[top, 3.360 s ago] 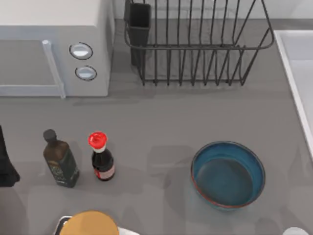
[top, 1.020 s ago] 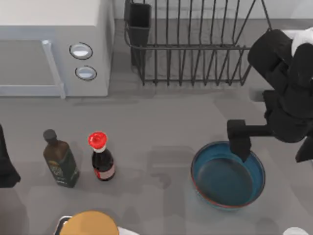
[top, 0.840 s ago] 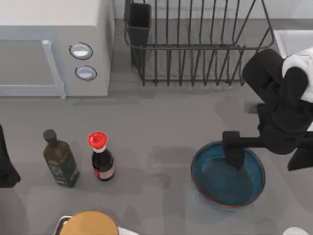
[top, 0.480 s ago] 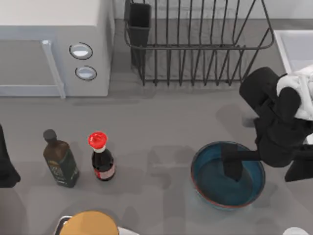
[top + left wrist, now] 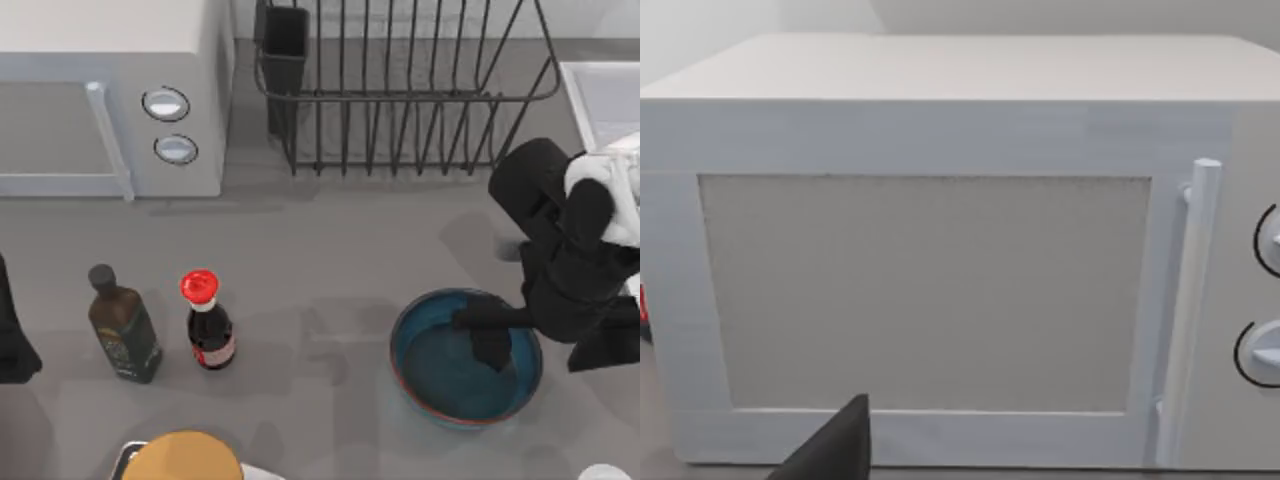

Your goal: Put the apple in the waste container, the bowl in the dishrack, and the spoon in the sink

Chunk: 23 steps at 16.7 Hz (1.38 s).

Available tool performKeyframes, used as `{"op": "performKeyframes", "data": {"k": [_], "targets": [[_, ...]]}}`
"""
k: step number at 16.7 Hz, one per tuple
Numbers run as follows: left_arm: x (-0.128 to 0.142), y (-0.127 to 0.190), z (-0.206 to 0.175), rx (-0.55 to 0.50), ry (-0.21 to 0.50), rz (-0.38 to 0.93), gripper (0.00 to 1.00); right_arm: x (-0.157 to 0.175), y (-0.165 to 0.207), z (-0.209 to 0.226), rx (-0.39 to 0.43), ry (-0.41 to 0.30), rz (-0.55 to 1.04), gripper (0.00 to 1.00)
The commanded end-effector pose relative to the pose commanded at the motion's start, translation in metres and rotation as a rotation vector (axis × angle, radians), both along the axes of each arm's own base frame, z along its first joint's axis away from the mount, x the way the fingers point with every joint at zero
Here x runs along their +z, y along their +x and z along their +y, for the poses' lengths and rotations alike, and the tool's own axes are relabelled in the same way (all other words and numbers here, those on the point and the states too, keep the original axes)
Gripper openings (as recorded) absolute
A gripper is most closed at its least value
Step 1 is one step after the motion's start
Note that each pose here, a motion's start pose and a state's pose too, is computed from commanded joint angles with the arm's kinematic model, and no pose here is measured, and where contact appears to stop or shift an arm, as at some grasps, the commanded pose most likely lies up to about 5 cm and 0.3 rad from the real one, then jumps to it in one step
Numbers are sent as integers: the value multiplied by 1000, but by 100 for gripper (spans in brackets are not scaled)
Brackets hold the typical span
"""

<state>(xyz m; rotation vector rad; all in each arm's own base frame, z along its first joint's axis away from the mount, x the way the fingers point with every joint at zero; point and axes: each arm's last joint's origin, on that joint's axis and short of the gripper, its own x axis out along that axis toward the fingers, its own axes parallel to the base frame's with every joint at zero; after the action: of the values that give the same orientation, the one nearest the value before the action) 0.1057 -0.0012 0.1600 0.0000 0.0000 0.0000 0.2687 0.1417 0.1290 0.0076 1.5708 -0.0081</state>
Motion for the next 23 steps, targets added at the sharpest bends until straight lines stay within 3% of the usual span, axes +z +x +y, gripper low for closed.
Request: {"op": "performKeyframes", "data": {"k": [7, 17, 23], "targets": [[0, 0, 0, 0, 0, 0, 100, 0, 0, 0, 0, 0, 0, 2], [0, 0, 0, 0, 0, 0, 100, 1, 0, 0, -1, 0, -2, 0], [0, 0, 0, 0, 0, 0, 100, 55, 5, 2, -9, -7, 10, 0]]}}
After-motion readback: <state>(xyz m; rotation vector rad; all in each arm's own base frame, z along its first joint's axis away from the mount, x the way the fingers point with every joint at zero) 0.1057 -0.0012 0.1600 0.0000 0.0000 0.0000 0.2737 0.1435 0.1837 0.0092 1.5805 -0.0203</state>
